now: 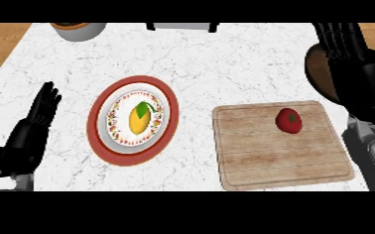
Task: Pick the tomato from the cutting board and place it in the pan
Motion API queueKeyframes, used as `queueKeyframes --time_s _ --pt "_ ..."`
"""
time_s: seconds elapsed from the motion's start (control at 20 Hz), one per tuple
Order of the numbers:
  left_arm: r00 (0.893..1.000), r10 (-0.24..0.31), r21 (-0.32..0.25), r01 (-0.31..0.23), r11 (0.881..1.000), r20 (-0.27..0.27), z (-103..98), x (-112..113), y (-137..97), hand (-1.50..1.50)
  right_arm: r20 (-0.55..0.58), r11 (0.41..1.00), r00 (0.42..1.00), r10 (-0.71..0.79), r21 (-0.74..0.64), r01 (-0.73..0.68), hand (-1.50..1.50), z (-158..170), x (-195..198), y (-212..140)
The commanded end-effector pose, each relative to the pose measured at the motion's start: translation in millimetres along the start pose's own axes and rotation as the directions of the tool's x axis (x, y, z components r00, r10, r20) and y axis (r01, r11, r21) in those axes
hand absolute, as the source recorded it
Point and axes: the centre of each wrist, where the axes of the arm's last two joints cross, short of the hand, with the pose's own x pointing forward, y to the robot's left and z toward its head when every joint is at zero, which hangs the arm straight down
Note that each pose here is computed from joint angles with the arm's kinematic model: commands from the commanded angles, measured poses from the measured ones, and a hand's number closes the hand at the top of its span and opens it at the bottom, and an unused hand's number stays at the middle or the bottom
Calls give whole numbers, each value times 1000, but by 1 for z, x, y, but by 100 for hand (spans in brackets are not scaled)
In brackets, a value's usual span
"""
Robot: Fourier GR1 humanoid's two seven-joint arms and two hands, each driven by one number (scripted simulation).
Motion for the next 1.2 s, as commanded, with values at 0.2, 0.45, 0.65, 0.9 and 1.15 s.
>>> queueKeyframes --time_s 0.2,0.45,0.65,0.9,1.15 --pt "985 142 -124 -129 984 101 3 10 -73 0 -108 978 973 -202 -74 194 150 34 -21 -67" --pt "977 207 -180 -194 964 55 4 19 -90 0 -410 944 911 -33 -313 -107 -150 138 -56 -107" --pt "976 210 -198 -195 961 54 13 14 -99 0 -418 976 904 86 -149 -162 -150 188 -33 -136" --pt "974 221 -223 -203 953 57 -4 24 -123 0 -424 957 871 249 -30 -289 -150 153 -15 -159" --pt "977 208 -225 -192 955 52 7 18 -120 0 -496 932 790 360 145 -333 -150 111 -5 -144"
